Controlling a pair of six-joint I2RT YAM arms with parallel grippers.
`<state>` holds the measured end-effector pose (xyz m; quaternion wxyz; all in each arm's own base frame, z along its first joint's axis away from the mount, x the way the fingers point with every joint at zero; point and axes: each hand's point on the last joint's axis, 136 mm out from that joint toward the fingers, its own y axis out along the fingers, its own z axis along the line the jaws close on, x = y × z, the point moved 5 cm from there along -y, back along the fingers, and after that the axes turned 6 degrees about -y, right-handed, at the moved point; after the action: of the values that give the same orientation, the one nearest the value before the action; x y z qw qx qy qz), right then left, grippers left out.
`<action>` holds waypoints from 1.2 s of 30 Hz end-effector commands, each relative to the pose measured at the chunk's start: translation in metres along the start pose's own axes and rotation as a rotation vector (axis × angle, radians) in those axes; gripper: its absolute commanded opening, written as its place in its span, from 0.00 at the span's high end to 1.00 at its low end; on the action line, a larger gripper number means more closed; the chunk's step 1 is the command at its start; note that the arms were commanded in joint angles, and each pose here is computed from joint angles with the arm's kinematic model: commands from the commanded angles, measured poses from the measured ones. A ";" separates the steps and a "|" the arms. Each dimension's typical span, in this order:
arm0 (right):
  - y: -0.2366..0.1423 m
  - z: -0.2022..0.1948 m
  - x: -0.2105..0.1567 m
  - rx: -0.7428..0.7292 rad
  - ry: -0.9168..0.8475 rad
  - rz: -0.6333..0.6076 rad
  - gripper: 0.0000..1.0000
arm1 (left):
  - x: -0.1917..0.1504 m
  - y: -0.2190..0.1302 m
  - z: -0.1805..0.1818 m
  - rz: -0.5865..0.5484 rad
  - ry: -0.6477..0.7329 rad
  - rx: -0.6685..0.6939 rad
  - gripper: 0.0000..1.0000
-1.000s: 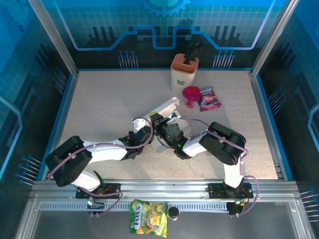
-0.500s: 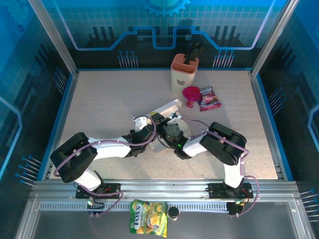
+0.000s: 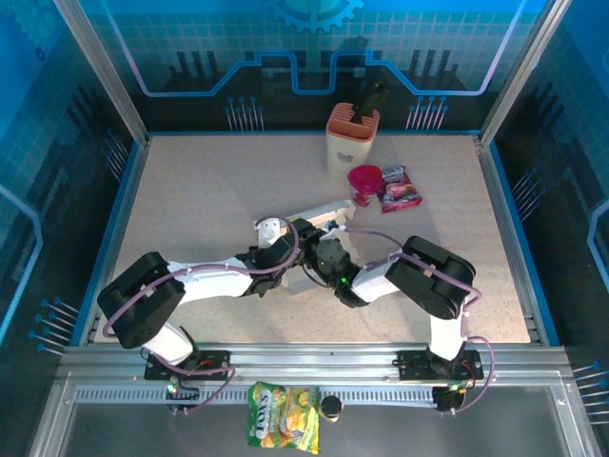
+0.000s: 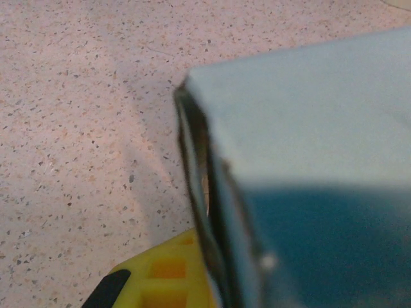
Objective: Fold the paper box
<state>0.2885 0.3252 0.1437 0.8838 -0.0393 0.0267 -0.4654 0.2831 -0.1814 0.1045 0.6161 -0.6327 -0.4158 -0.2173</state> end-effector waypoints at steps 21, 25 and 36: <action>-0.096 0.057 0.092 -0.216 -0.345 -0.035 0.24 | 0.045 -0.015 0.016 0.078 0.146 -0.240 1.00; -0.121 0.077 0.117 -0.265 -0.487 -0.075 0.25 | 0.047 -0.022 0.015 0.073 0.196 -0.315 1.00; -0.129 0.096 0.158 -0.271 -0.789 0.146 0.36 | 0.049 -0.019 0.004 0.139 0.242 -0.414 1.00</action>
<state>0.2829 0.1196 0.2601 0.8213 -0.3002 -0.1979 -0.4429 0.2871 -0.1610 0.1447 0.5544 -0.7264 -0.2549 -0.3162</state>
